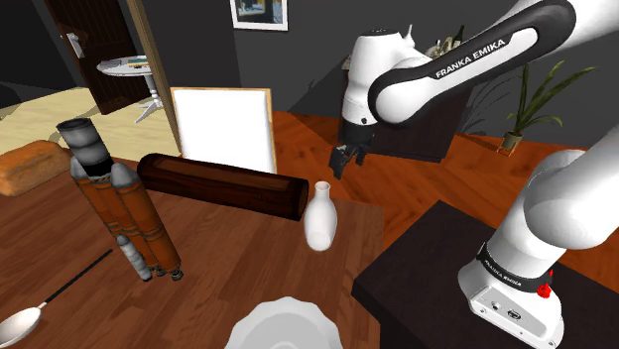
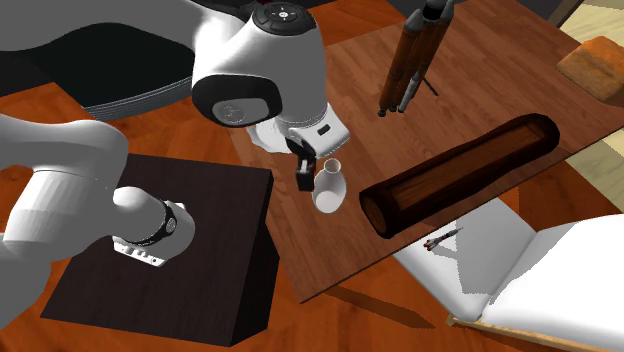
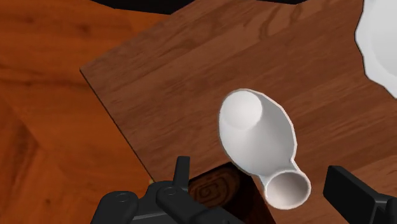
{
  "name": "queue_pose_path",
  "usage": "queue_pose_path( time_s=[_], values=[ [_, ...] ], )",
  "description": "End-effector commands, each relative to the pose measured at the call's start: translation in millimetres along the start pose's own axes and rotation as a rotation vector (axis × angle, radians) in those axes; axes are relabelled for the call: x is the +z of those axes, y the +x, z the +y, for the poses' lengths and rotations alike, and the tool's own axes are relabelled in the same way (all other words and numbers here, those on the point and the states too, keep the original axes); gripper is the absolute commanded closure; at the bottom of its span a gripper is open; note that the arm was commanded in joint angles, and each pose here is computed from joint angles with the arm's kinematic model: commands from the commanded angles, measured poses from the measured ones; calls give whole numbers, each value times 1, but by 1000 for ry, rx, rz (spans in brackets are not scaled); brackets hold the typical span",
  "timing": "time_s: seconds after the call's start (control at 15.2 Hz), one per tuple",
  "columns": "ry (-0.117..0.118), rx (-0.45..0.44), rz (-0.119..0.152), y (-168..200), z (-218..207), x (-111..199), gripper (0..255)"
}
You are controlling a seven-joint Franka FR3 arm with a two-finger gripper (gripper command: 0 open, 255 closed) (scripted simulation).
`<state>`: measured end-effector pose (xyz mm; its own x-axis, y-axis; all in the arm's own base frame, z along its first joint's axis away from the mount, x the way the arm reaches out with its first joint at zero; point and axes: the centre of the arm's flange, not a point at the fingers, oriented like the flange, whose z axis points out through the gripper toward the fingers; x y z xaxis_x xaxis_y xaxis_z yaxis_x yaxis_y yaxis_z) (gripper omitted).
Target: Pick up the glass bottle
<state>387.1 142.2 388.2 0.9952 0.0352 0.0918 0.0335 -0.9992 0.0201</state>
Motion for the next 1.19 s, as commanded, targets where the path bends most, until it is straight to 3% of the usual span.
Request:
queue_pose_path(
  time_s=[0.0,0.26,0.86,0.92,1.12],
  values=[
    [8,6,10,9,-16,20,0],
    [20,17,27,25,-47,53,0],
    [20,17,27,21,-48,93,0],
    [20,17,27,21,-47,93,255],
    [20,17,27,21,-47,93,255]
  ],
)
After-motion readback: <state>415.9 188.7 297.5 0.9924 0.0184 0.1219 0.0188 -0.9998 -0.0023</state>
